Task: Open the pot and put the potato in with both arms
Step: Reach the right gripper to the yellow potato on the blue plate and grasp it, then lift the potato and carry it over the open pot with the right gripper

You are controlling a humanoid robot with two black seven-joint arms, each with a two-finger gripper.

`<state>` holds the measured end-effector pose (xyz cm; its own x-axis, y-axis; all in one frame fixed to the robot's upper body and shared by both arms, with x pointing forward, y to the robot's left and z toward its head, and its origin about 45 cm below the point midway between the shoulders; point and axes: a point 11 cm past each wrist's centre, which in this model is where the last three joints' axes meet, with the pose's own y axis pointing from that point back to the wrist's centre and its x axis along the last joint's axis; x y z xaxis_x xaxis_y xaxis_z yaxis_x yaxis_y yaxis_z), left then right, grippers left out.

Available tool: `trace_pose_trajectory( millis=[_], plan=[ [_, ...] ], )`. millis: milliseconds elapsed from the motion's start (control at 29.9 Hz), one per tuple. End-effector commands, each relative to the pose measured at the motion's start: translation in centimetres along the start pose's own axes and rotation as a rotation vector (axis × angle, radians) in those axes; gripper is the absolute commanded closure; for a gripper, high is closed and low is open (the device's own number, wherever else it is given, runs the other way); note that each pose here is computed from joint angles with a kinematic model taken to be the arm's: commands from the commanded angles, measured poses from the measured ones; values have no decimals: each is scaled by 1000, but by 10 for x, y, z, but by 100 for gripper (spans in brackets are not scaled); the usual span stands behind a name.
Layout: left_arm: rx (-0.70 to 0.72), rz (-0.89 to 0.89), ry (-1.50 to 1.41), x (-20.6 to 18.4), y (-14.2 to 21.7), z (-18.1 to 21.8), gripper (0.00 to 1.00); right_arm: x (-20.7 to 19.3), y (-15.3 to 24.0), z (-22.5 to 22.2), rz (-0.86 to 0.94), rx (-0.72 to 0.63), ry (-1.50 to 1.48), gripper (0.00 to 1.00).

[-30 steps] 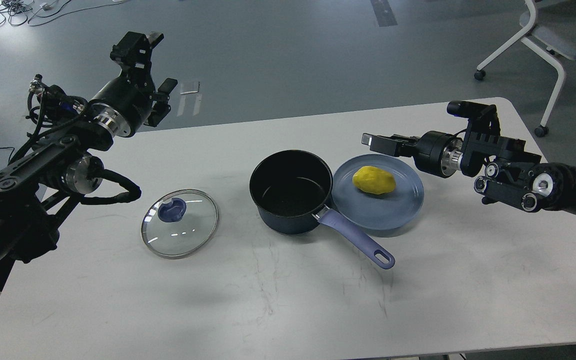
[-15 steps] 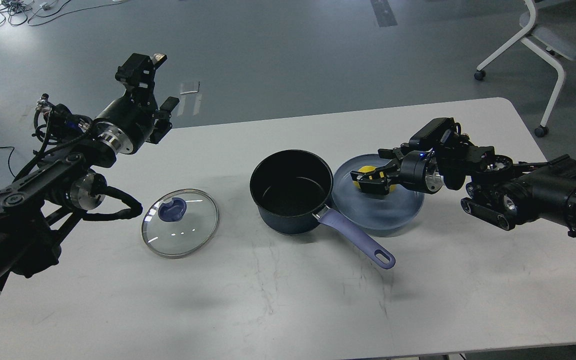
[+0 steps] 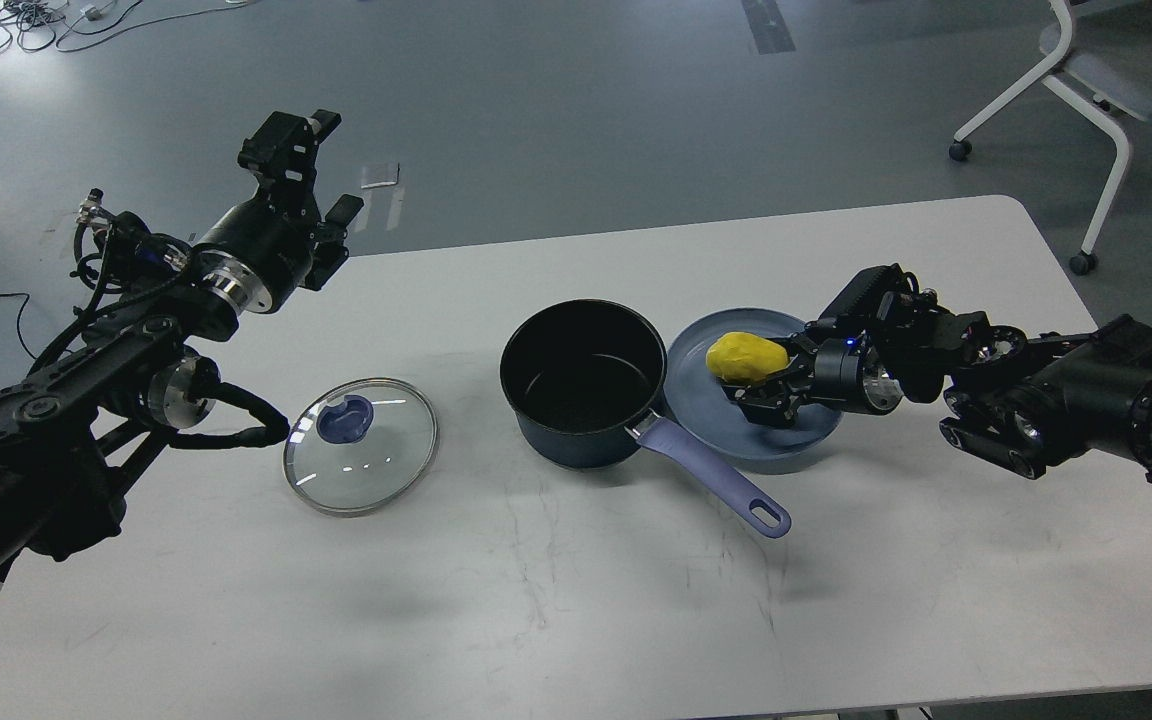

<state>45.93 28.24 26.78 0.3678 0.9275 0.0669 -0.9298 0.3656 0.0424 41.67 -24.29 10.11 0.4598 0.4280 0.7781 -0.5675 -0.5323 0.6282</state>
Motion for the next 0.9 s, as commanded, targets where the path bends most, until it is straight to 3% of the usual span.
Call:
trace_pose_trajectory(
  millis=[0, 301, 735, 835, 869],
  plan=[
    [-1, 0, 1, -1, 0, -1, 2, 4, 1, 3, 44, -10, 24, 80],
    [1, 3, -3, 1, 1, -1, 2, 30, -1, -4, 148, 12, 54, 81],
    [-3, 8, -7, 3, 1, 1, 2, 138, -25, -68, 274, 181, 204, 78],
    [-3, 11, -6, 4, 2, 0, 2, 136, -35, -86, 248, 217, 226, 70],
    [-6, 14, -8, 5, 3, 0, 2, 133, -36, -90, 240, 225, 232, 59]
  ],
)
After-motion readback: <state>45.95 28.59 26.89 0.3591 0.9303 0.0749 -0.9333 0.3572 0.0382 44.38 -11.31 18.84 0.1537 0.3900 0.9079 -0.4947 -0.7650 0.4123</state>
